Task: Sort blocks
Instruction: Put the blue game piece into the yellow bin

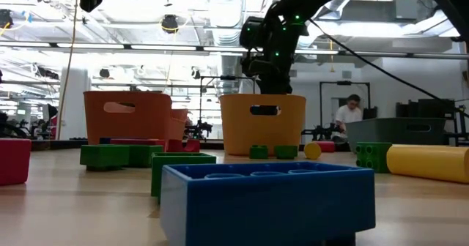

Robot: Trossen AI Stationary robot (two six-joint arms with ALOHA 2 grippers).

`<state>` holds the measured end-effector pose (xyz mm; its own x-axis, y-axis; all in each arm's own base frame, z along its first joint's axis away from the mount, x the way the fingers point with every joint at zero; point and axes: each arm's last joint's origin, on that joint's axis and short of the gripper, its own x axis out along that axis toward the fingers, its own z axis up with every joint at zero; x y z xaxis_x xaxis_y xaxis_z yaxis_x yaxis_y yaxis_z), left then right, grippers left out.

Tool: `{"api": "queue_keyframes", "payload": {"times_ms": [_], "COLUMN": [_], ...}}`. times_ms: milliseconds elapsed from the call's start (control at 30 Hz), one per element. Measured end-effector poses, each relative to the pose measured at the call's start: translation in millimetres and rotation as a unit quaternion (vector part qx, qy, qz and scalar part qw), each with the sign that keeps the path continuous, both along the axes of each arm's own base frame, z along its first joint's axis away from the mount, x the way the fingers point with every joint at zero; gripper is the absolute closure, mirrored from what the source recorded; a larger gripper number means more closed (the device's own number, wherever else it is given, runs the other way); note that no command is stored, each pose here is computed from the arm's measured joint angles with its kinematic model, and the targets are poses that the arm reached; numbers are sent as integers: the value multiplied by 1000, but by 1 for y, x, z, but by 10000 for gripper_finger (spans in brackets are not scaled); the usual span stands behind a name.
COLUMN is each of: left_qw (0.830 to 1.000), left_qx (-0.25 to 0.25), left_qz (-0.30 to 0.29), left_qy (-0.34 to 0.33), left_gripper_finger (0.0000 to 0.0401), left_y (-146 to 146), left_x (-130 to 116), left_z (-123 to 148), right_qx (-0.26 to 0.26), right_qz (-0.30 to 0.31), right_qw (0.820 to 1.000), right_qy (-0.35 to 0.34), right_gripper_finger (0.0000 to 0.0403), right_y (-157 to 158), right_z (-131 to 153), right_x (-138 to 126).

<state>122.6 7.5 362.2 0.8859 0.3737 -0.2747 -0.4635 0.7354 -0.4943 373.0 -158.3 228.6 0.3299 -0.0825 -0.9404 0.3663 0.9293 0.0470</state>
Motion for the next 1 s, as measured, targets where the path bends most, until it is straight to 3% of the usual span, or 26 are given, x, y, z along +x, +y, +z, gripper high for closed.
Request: {"api": "queue_keyframes", "payload": {"times_ms": [167,467,700,800,1000], "left_qw": [1000,1000,1000,1000,1000], "left_qx": [0,0,0,0,1], "left_qz": [0,0,0,0,-1], "left_qy": [0,0,0,0,1], "left_gripper_finger": [262,262,262,262,262], "left_y": [0,0,0,0,0], "left_x": [0,0,0,0,0], "left_z": [0,0,0,0,0], "right_qx": [14,16,18,19,-13], "right_qz": [16,20,16,5,-35], "right_qw": [1000,1000,999,999,998], "right_qy": [18,18,22,25,-45], "right_gripper_finger": [336,333,261,222,179], "right_y": [-1,-1,-5,-12,-18], "right_z": [-15,-16,-15,-4,57], "right_x": [2,2,-1,-10,-42]}}
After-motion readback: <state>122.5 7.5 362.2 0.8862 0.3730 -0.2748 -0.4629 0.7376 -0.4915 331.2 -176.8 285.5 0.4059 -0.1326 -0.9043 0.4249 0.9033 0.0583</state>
